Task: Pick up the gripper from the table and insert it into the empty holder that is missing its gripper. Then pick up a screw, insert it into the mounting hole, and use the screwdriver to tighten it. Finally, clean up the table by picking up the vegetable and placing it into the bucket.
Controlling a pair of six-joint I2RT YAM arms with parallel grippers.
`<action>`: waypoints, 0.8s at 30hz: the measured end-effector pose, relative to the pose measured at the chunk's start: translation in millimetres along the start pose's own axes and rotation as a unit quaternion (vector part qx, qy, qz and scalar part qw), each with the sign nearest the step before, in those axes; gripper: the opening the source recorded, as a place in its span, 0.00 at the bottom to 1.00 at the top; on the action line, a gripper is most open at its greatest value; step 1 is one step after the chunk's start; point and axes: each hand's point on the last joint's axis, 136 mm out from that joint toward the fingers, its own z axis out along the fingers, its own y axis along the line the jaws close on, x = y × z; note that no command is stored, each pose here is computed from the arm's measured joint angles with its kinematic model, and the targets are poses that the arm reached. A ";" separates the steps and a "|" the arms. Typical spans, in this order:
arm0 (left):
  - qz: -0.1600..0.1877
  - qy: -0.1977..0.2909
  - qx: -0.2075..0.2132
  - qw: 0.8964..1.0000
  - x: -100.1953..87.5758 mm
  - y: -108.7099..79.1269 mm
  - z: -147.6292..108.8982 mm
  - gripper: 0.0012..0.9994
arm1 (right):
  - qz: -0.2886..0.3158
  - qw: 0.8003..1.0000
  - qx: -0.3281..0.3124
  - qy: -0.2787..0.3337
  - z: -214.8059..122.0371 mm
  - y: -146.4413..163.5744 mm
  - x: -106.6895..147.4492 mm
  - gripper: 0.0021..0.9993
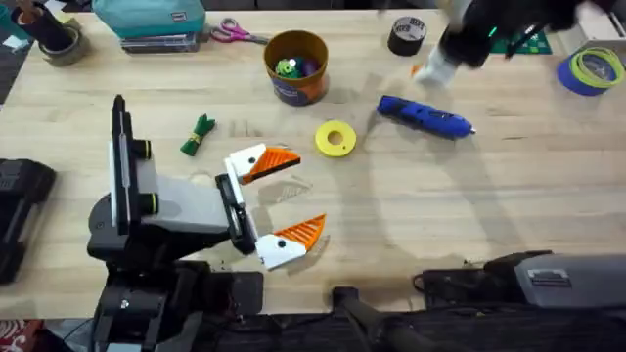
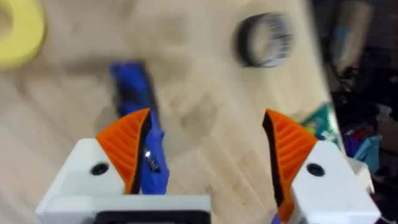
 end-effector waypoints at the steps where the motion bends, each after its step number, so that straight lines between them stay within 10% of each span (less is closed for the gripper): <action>1: 0.001 -0.001 -0.003 1.000 -0.3 1.1 0.0 0.99 | 0.022 1.000 0.015 -0.013 -11.2 -7.5 -6.3 1.00; 15: -0.070 0.002 -0.084 0.994 -4.6 24.7 -4.1 0.99 | 0.292 0.944 0.080 -0.131 -137.4 -25.7 -18.8 1.00; 20: -0.143 0.072 -0.172 0.972 10.3 31.2 -22.0 0.99 | 0.346 0.926 0.071 -0.134 -173.2 -4.5 1.1 1.00; 24: -0.124 0.103 -0.254 0.954 -9.9 33.2 -46.0 0.99 | 0.379 0.914 0.064 -0.133 -194.9 12.9 17.0 1.00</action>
